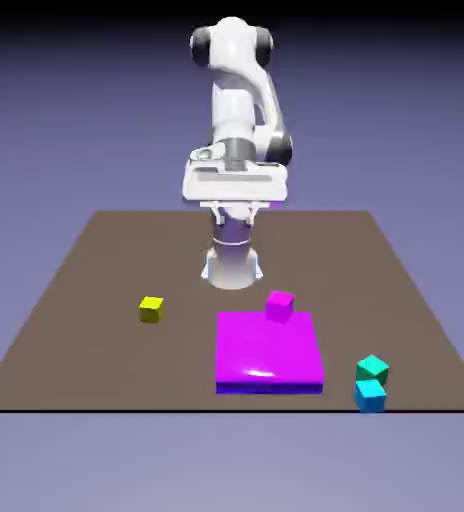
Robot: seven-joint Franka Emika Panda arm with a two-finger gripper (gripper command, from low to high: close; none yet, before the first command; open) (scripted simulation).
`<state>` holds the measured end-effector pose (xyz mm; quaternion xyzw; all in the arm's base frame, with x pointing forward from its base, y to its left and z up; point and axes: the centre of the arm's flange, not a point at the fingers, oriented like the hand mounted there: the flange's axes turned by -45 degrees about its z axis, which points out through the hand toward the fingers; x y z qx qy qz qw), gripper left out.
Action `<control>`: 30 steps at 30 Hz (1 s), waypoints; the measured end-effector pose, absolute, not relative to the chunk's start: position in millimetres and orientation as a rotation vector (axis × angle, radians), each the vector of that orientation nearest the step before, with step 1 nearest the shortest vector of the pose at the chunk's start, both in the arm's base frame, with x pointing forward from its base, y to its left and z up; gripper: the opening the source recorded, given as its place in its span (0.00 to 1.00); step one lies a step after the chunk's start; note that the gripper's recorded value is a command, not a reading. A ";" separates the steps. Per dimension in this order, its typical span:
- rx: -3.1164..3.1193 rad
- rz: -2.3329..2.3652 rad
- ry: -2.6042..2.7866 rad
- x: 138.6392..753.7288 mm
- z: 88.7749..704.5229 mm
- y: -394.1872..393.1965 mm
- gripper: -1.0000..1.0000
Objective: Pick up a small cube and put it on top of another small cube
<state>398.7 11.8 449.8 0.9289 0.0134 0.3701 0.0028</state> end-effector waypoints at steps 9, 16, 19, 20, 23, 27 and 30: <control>3.089 0.736 -0.292 457.6 369.6 70.2 0.50; 3.153 0.380 -0.589 483.8 297.7 123.6 0.50; 3.155 0.222 -0.733 490.3 268.6 146.0 0.50; 3.152 0.168 -0.780 491.7 259.4 154.1 0.50; 3.135 0.007 -0.924 494.6 234.1 178.9 0.50; 3.085 -0.212 -1.119 496.0 206.9 212.2 0.50; 3.026 -0.378 -1.267 496.6 192.3 236.7 0.50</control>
